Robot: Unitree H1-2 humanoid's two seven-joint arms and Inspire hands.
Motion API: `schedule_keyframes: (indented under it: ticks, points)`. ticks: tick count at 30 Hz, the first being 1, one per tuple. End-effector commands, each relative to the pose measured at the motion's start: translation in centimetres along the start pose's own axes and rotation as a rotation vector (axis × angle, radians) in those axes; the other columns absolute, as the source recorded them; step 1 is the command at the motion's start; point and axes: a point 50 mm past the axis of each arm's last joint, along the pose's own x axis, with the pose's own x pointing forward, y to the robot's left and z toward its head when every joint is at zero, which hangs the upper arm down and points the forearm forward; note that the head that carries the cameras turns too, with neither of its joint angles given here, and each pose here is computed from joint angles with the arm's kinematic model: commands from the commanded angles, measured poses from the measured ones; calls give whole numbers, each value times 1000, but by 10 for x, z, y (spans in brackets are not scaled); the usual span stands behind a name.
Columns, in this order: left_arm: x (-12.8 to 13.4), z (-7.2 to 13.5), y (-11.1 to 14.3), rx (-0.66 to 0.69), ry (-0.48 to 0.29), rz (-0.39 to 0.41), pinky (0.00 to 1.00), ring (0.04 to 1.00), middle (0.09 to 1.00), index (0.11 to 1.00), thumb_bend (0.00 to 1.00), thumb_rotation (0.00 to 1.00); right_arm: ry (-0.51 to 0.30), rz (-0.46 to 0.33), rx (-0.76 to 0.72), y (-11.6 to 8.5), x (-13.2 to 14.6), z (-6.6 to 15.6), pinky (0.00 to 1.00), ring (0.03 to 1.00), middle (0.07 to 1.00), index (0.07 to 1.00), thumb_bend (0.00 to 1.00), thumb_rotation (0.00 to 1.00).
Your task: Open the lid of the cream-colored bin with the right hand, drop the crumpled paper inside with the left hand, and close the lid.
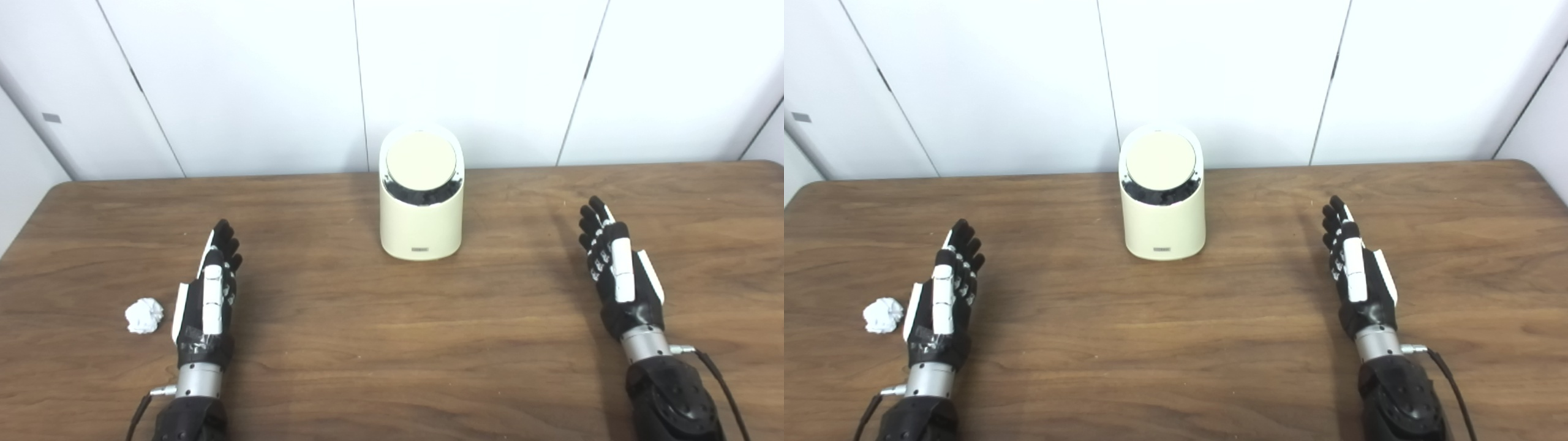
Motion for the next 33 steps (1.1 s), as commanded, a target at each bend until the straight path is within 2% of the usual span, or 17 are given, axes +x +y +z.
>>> schedule_keyframes:
  ticks: [1, 20, 26, 33]
  points:
    - [-2, -7, 0, -1, 16, 0, 1000, 1000, 1000, 1000, 567, 948, -71, 4, 12, 2, 8, 15, 1000, 983, 968, 961, 642, 1000]
    - [-6, -9, -5, 7, 21, -17, 1000, 1000, 1000, 1000, 554, 965, -82, 15, 2, -3, 4, 17, 1000, 979, 971, 959, 647, 1000]
    - [-11, -11, -8, 48, 5, -31, 1000, 1000, 1000, 1000, 542, 987, -95, 21, -11, -5, 2, 24, 1000, 980, 971, 956, 687, 1000]
    - [-15, -14, -13, 55, -9, -33, 1000, 1000, 1000, 1000, 504, 1000, -128, 64, -128, -10, 24, 47, 1000, 992, 985, 974, 691, 1000]
